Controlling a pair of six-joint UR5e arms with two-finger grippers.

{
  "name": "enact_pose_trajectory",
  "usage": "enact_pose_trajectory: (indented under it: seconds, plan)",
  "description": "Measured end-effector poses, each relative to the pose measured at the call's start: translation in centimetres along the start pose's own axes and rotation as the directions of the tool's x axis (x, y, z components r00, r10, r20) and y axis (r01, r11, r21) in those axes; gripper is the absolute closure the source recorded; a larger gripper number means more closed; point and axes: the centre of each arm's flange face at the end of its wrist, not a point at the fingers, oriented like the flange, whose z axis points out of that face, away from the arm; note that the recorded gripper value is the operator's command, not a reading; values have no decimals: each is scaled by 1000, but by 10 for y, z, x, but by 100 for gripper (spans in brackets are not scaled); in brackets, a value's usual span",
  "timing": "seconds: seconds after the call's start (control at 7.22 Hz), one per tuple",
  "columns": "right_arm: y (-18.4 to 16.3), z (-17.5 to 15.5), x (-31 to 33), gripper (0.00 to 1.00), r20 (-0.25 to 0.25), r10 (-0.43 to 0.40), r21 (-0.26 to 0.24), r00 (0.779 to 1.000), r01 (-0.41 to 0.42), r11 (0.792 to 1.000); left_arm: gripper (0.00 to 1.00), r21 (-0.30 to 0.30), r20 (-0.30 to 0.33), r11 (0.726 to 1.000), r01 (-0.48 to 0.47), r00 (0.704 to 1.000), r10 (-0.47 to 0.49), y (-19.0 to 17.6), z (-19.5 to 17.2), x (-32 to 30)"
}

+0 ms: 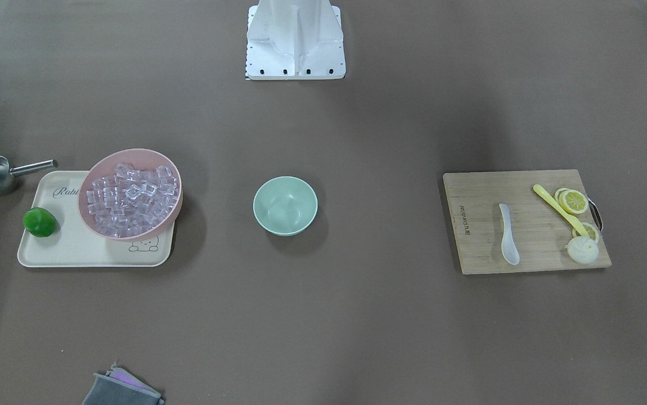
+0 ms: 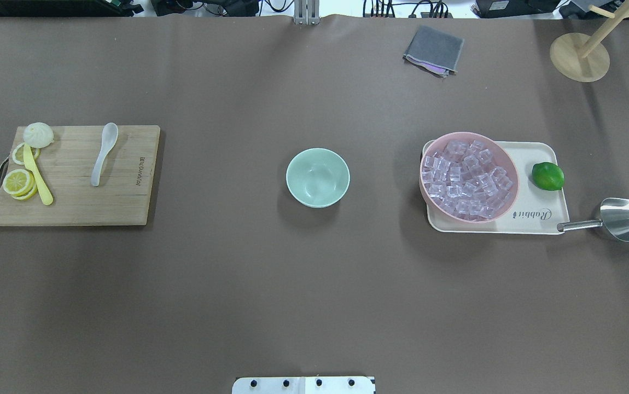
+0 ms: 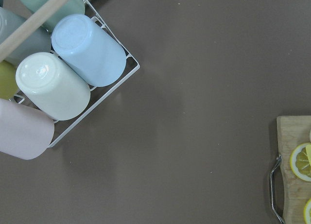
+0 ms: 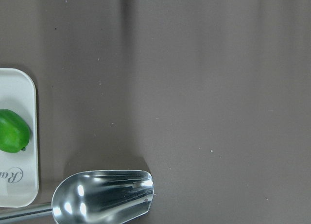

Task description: Put spoon and ice into bowl

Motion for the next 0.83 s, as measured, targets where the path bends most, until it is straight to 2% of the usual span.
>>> enact_pose_trajectory:
  seconds: [0.83]
  plan:
    - [-5,-8,-9,0,8,-14,16,1000,14,1000,2,3,0,1000,1,1000,-1,0,-1,1]
